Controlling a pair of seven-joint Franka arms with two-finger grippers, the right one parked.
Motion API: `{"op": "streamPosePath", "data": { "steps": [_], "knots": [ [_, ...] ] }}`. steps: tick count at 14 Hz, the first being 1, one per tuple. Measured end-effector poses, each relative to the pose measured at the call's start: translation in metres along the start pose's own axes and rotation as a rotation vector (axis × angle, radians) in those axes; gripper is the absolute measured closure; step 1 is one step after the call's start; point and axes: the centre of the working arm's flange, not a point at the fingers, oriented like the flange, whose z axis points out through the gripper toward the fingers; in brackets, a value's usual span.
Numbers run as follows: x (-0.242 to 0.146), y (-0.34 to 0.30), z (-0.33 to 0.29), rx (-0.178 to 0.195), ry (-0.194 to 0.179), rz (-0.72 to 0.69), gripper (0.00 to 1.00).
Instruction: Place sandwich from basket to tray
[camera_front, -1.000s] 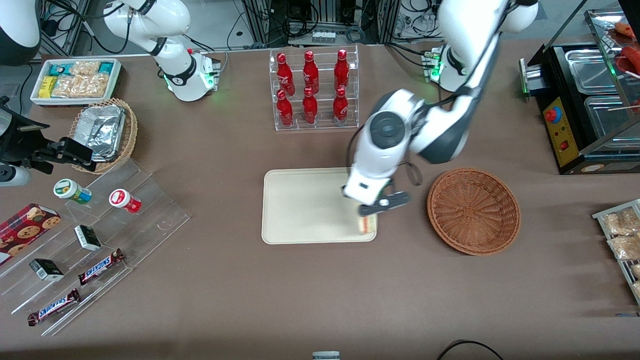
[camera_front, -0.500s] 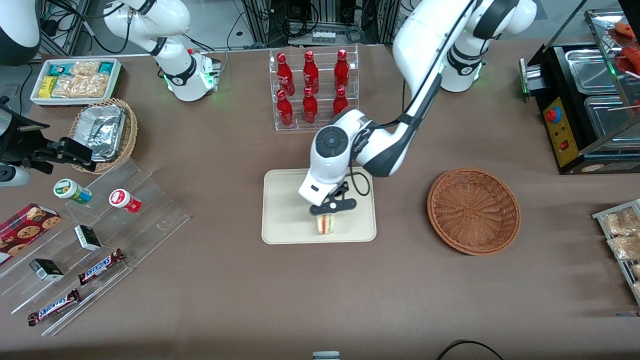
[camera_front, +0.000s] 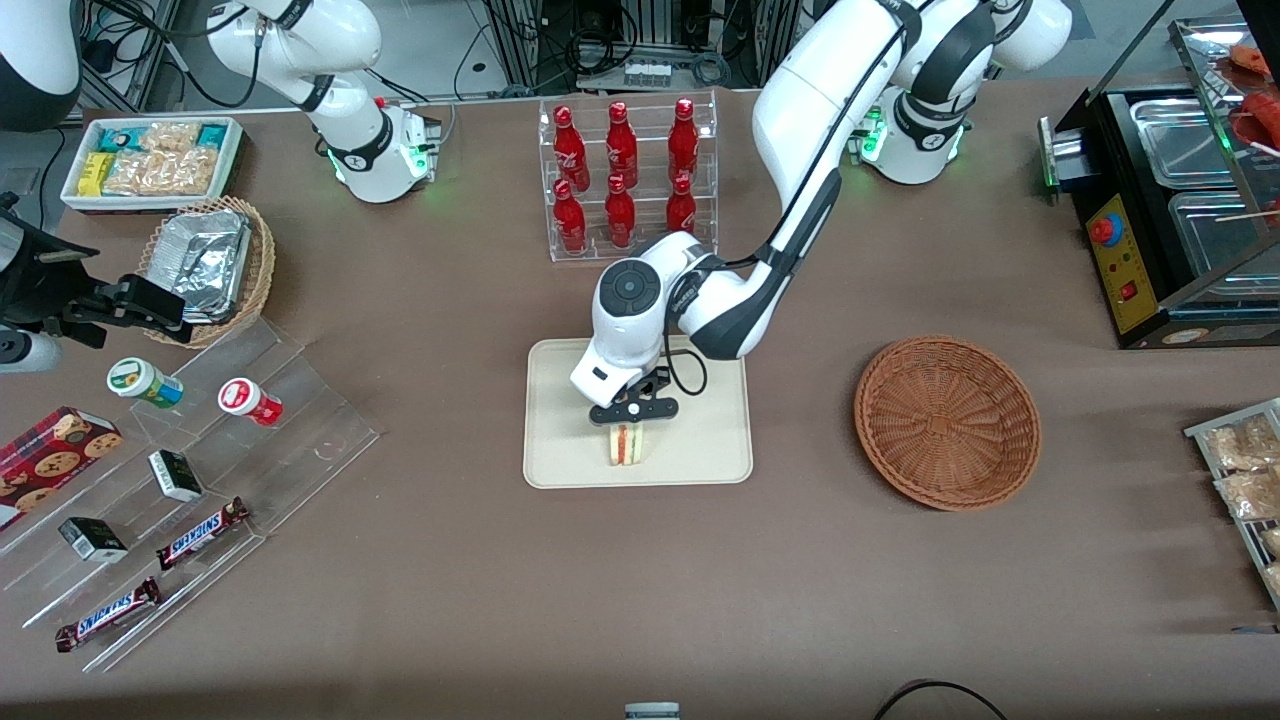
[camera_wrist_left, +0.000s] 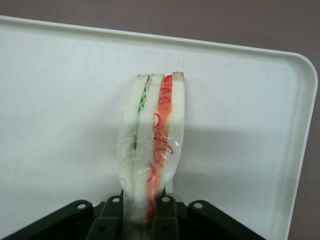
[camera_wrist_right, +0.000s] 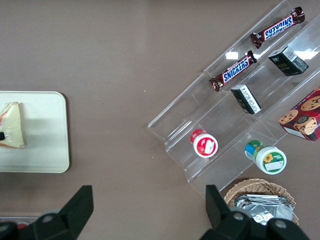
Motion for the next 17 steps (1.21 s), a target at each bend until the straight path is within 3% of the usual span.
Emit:
{"op": "streamPosePath", "data": {
  "steps": [5, 8, 12, 17],
  "knots": [
    [0.010, 0.004, -0.021, -0.021, 0.028, -0.003, 0.29],
    [0.028, -0.005, -0.079, 0.003, 0.046, -0.029, 0.01],
    [0.065, -0.064, -0.209, 0.050, 0.060, -0.153, 0.00],
    [0.093, -0.157, -0.308, 0.098, 0.027, -0.308, 0.00]
  ]
}}
